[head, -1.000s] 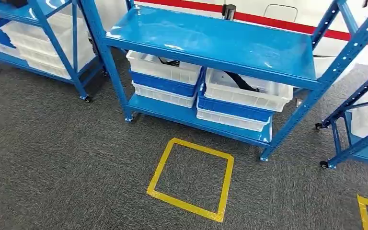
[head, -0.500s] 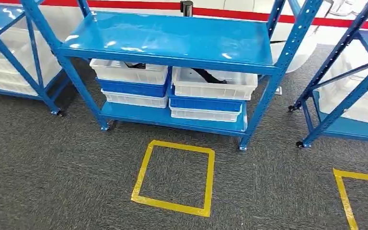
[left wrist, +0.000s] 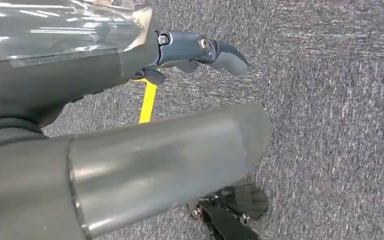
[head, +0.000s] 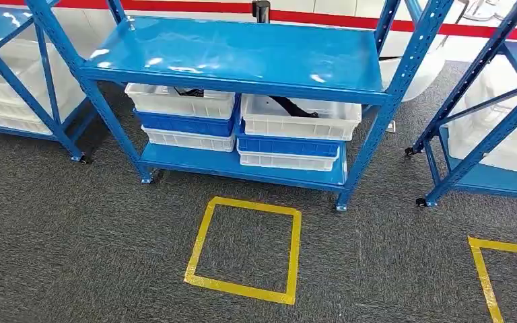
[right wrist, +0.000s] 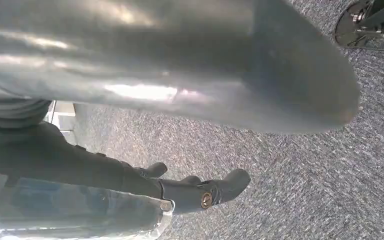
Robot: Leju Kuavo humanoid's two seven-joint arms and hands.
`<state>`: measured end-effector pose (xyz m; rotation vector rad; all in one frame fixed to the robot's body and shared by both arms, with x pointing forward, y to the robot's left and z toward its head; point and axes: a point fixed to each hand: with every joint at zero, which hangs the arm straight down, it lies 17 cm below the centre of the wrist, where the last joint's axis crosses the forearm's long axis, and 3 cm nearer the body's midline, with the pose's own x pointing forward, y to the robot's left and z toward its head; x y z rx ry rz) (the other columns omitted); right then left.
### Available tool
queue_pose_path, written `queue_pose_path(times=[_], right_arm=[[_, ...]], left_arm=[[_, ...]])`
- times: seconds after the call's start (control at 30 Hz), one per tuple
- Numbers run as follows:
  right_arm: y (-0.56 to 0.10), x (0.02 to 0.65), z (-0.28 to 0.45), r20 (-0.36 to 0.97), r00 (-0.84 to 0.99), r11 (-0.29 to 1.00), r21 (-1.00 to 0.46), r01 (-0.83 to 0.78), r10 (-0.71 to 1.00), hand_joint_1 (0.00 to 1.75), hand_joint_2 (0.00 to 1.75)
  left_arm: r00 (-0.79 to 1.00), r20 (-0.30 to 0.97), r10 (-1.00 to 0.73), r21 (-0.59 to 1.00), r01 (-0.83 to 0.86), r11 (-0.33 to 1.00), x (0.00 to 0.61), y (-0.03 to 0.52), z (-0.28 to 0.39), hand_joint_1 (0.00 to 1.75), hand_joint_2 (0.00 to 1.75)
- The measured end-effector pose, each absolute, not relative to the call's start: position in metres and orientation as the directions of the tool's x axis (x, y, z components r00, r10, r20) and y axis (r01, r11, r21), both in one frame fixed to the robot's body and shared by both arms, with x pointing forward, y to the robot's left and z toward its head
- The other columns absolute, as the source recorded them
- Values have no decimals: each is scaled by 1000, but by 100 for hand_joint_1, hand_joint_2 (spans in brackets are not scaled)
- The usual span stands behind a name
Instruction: Take the parts from the cabinet and place them on the table.
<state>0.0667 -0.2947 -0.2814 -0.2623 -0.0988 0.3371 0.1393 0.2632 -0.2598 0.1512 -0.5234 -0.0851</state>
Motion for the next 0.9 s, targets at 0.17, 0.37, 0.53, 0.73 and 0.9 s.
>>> queue_pose_path(times=[0.17,0.37,0.53,0.73,0.9], right_arm=[[-294,66,-281,52,941,913,-269,-308,333,0,0],[-294,67,-281,56,942,913,-268,-306,332,0,0],[-294,67,-281,57,940,912,-269,-309,336,0,0],[-292,67,-281,58,941,914,-265,-307,332,0,0],[-294,68,-281,58,943,915,-267,-302,328,0,0]], left_arm=[[862,491,-121,172,41,984,139,265,-260,0,0],[861,493,-125,179,40,983,140,266,-260,0,0],[862,492,-123,180,38,983,140,266,-260,0,0],[860,495,-125,181,39,983,140,266,-259,0,0],[858,498,-129,175,46,983,141,261,-259,0,0]])
